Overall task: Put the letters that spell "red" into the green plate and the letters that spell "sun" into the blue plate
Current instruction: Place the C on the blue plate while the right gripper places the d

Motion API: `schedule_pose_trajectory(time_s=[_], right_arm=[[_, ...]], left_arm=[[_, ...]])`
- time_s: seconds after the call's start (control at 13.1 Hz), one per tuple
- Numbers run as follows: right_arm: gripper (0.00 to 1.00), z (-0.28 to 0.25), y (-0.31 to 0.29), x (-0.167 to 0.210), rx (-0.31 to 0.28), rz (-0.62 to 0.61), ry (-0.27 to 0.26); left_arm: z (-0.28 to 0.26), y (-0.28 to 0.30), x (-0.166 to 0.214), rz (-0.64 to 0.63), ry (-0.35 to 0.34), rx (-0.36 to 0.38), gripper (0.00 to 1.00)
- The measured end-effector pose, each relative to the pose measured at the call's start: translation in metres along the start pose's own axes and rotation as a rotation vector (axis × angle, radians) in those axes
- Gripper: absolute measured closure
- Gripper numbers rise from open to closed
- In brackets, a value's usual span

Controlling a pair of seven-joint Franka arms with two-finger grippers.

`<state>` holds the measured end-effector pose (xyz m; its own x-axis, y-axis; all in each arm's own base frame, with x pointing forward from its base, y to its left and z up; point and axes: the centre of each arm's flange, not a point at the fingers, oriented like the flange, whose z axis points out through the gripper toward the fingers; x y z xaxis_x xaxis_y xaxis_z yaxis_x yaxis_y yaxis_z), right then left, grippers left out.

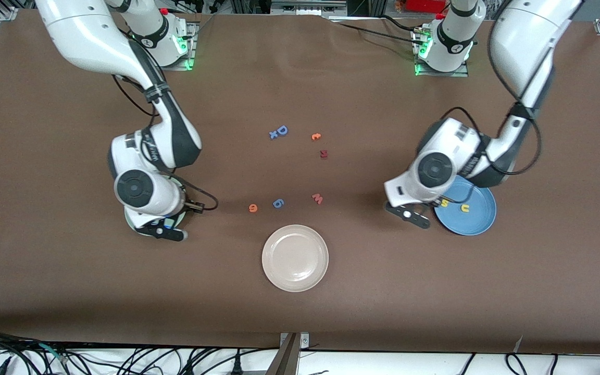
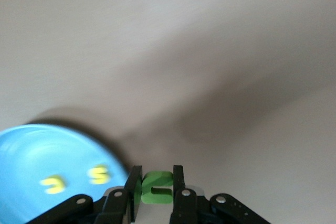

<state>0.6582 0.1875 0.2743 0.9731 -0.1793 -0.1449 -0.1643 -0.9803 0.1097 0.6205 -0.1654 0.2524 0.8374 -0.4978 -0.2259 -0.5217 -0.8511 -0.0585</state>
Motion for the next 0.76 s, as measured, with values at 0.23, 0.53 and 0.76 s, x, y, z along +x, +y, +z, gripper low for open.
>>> schedule_pose_trajectory(time_s=[0.23,0.53,0.76], right_arm=[[0.72,0.002,0.041,0.016,-0.03,-0.059,-0.007],[0.72,0.019,0.077,0.023,-0.06,-0.116,-0.035],[0.72,0.032,0.086,0.023,-0.06,-0.126,-0.023]], left_arm=[[0.018,-0.074,-0.025,0.079,-0.012,-0.037,0.72],[0.054,-0.097,-0.038,0.093,-0.025,-0.082,0.72],[0.078,-0.095,-0.051,0.093,-0.062,-0.11,0.72]])
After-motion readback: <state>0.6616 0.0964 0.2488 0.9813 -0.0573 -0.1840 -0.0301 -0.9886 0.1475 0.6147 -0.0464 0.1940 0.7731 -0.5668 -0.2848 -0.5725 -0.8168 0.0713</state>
